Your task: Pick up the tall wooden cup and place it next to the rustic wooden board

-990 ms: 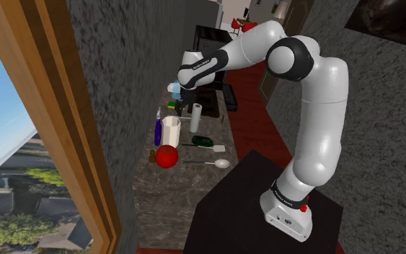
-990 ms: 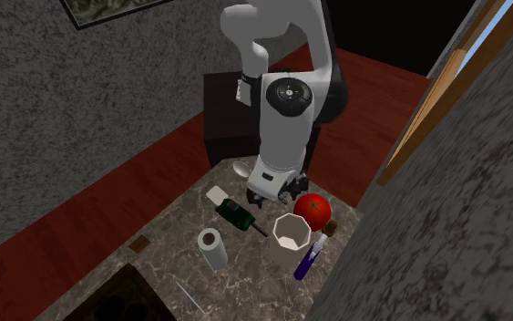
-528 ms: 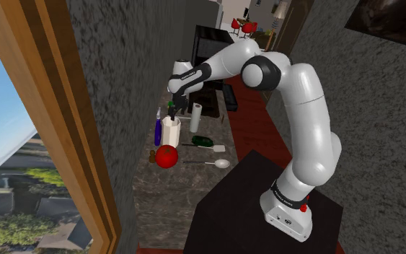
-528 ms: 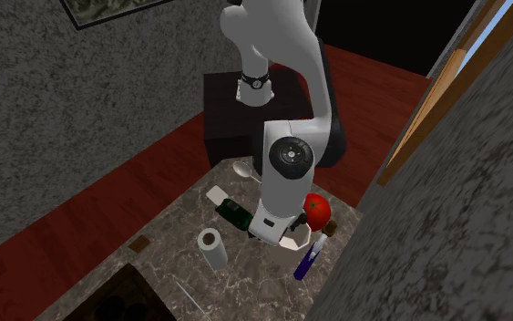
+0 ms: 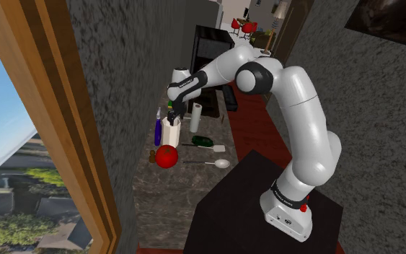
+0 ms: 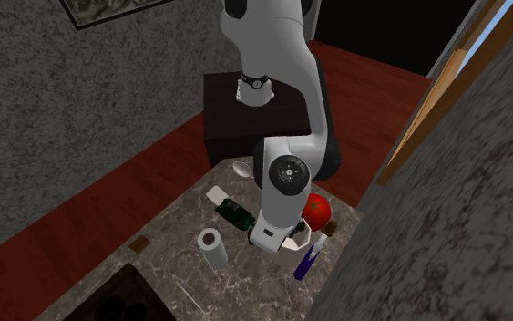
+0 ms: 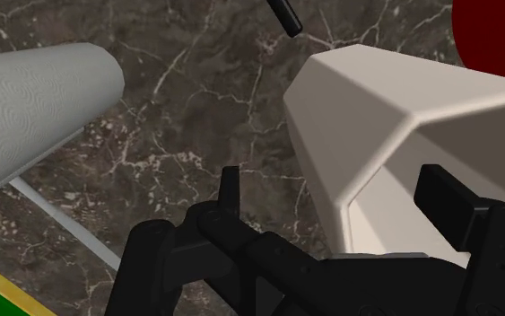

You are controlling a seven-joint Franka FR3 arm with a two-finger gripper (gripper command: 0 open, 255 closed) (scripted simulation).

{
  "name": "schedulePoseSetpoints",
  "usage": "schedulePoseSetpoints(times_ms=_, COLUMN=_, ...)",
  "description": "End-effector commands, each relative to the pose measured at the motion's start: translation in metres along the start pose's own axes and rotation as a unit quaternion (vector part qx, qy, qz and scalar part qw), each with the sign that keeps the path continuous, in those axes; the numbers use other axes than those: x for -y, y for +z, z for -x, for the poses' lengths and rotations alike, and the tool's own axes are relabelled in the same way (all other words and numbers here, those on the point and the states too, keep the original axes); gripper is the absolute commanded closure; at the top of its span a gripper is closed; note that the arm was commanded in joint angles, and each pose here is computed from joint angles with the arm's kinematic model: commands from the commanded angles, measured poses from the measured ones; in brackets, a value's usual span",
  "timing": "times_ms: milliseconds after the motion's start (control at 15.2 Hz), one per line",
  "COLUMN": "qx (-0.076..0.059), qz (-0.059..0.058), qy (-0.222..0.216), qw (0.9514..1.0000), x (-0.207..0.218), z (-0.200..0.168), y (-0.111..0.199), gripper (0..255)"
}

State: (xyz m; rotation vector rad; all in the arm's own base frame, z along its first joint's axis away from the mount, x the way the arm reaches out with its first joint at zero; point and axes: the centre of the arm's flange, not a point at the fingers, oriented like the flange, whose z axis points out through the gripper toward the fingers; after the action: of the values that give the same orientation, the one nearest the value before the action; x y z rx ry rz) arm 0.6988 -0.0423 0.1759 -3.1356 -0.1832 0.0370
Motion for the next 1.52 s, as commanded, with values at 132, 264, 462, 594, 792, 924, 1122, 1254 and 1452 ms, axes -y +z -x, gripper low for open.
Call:
schedulePoseSetpoints(times_ms=132, qx=0.000, qz=0.000, qy=0.000, qw=1.0000, x=-0.001, z=0.000, y=0.004, gripper=0)
schedulePoseSetpoints(times_ms=264, qx=0.000, qz=0.000, qy=0.000, qw=1.0000, x=-0.001, z=0.000, y=0.004, gripper=0)
schedulePoseSetpoints(times_ms=462, qx=0.000, qz=0.000, qy=0.000, qw=1.0000, x=-0.001, z=0.000, y=0.004, gripper=255)
schedulePoseSetpoints(times_ms=594, qx=0.000, qz=0.000, qy=0.000, qw=1.0000, x=-0.001, z=0.000, y=0.004, gripper=255)
schedulePoseSetpoints(times_ms=792, qx=0.000, qz=0.000, qy=0.000, qw=1.0000, x=-0.001, z=0.000, y=0.004, gripper=255)
schedulePoseSetpoints(times_ms=924, qx=0.000, qz=0.000, qy=0.000, qw=1.0000, x=-0.001, z=0.000, y=0.004, gripper=255)
schedulePoseSetpoints(times_ms=1122, qx=0.000, qz=0.000, qy=0.000, qw=1.0000, x=-0.001, z=0.000, y=-0.002, gripper=255)
schedulePoseSetpoints(times_ms=1254, qx=0.000, qz=0.000, qy=0.000, qw=1.0000, x=-0.001, z=0.001, y=-0.012, gripper=255)
schedulePoseSetpoints(times_ms=1452, qx=0.000, qz=0.000, qy=0.000, qw=1.0000, x=-0.001, z=0.001, y=-0.028, gripper=255)
